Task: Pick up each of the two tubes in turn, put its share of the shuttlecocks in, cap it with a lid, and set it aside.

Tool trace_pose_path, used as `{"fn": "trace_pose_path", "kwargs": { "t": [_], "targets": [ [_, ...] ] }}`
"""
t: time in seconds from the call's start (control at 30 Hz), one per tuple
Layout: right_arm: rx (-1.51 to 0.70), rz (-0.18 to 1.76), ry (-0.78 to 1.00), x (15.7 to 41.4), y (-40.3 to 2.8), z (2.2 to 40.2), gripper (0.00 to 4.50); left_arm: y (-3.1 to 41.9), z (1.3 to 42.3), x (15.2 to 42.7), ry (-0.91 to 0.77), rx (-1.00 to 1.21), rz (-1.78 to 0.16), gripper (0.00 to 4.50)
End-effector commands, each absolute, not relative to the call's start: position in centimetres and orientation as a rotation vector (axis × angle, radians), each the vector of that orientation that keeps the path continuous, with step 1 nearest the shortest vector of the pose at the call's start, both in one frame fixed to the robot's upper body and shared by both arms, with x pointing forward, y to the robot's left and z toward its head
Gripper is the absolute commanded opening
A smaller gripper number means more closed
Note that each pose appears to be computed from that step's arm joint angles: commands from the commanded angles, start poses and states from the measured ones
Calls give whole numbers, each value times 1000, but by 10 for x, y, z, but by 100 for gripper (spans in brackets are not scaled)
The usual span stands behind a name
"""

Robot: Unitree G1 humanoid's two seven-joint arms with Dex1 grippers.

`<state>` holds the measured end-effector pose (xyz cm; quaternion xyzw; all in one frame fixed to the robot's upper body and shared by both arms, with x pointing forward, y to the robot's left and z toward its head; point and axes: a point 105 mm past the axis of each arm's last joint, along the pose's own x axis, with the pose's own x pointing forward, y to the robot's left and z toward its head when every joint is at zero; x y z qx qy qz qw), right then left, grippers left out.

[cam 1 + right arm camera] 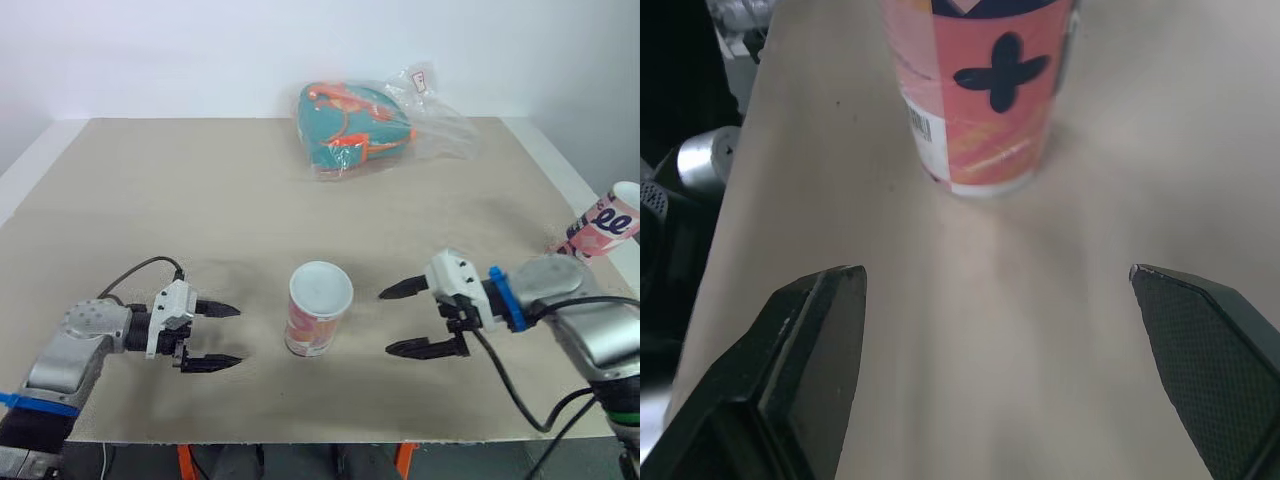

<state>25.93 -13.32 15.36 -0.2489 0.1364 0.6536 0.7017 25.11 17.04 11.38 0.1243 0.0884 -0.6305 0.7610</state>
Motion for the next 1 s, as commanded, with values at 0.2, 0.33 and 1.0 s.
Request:
{"fn": "trace_pose_path", "kwargs": {
  "t": [0.2,0.33,1.0],
  "targets": [
    [-469,1500,203,263,-100,152,450,164,157,234,54,299,-1331,446],
    [-470,1549,195,262,-89,148,450,161,165,230,38,320,-1352,446],
    [-320,1749,87,271,-35,154,450,168,210,192,67,215,-1248,446]
  ]
}}
